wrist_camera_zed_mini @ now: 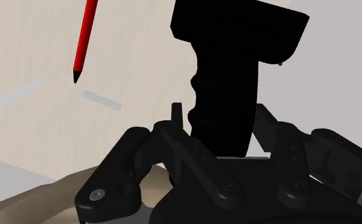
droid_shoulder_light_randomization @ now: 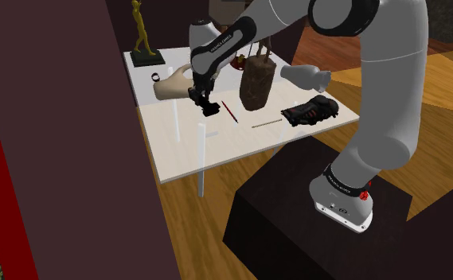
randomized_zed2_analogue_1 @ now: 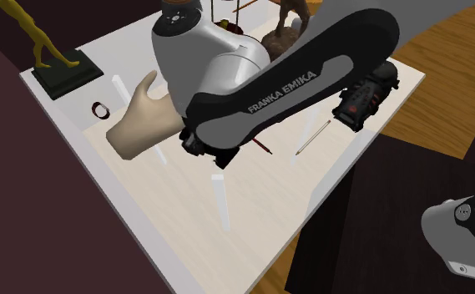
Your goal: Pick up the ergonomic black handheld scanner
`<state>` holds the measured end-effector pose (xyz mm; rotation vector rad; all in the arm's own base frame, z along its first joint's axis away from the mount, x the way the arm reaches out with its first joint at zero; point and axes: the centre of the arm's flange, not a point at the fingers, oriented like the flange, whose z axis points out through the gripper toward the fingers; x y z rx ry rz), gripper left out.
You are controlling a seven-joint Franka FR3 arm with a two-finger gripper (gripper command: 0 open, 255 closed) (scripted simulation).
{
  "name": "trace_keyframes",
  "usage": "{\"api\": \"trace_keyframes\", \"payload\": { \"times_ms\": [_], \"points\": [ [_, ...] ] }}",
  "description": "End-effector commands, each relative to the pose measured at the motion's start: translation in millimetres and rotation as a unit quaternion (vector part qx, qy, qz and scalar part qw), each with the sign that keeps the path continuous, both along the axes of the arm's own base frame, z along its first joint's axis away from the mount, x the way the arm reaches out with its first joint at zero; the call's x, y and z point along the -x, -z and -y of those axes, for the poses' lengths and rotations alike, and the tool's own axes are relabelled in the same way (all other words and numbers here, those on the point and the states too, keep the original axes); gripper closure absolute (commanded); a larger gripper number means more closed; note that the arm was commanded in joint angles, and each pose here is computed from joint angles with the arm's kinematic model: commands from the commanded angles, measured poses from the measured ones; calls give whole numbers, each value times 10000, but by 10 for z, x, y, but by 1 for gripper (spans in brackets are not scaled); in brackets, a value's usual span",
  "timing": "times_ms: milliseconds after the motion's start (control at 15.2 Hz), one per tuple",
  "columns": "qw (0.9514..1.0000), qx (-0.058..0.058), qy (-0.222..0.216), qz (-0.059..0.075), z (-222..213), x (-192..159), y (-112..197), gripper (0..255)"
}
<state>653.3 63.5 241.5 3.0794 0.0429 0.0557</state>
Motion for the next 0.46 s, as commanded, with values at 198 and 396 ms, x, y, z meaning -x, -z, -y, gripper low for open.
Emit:
{"api": "trace_keyframes", "payload": {
  "times_ms": [198, 396],
  "points": [
    [10000, 0, 0, 0, 2, 2, -259, 255],
    [10000, 0, 0, 0, 2, 3, -320, 255]
  ]
}}
